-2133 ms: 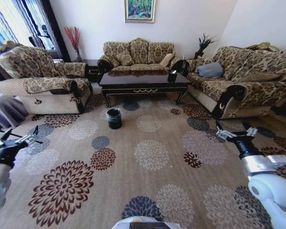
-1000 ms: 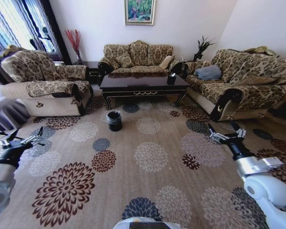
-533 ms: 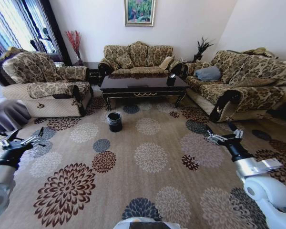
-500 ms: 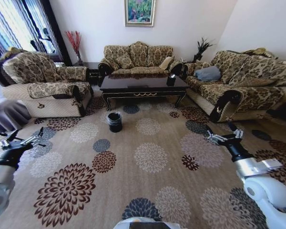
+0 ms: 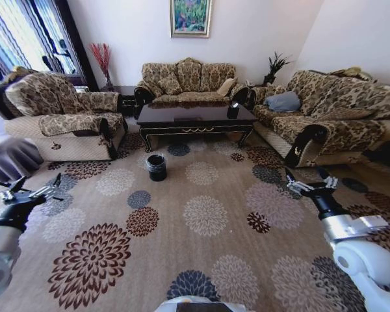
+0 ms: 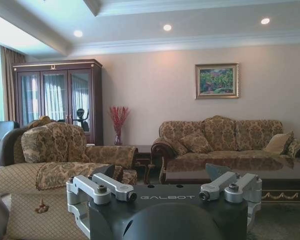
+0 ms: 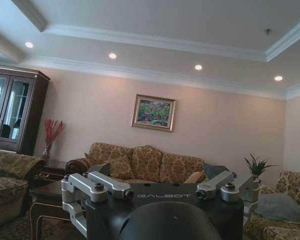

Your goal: Move to the front of the table and pick up the trash from the floor, then place it into the trash bin.

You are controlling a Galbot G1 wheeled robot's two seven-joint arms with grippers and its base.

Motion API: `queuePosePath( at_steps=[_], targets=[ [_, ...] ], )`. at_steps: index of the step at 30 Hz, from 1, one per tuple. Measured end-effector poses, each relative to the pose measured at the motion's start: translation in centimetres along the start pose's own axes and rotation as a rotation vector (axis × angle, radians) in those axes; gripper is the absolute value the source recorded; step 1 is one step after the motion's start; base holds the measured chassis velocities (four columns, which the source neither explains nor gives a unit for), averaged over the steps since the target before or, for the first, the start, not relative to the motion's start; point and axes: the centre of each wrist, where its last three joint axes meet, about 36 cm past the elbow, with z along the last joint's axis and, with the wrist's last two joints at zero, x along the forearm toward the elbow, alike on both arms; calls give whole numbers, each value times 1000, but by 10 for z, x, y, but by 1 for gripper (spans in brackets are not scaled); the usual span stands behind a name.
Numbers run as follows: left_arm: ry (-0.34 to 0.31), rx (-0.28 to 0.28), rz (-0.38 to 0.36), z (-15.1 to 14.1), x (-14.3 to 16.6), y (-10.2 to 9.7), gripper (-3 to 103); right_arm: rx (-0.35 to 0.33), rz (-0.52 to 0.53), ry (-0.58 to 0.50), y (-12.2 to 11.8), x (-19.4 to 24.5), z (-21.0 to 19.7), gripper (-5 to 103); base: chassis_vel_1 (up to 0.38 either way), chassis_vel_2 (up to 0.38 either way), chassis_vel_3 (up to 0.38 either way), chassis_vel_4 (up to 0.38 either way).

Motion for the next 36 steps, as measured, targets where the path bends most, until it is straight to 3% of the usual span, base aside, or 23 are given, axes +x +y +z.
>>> queuePosePath(
  at_steps=[8, 36],
  targets=[
    [0, -3, 2, -1, 1, 0, 100, 4, -41, -8, -2, 0, 1, 100, 0, 0, 0, 0],
    [7, 6, 5, 3, 0, -10, 100, 14, -39, -8, -3, 1, 5, 100, 0, 0, 0, 0]
  ],
)
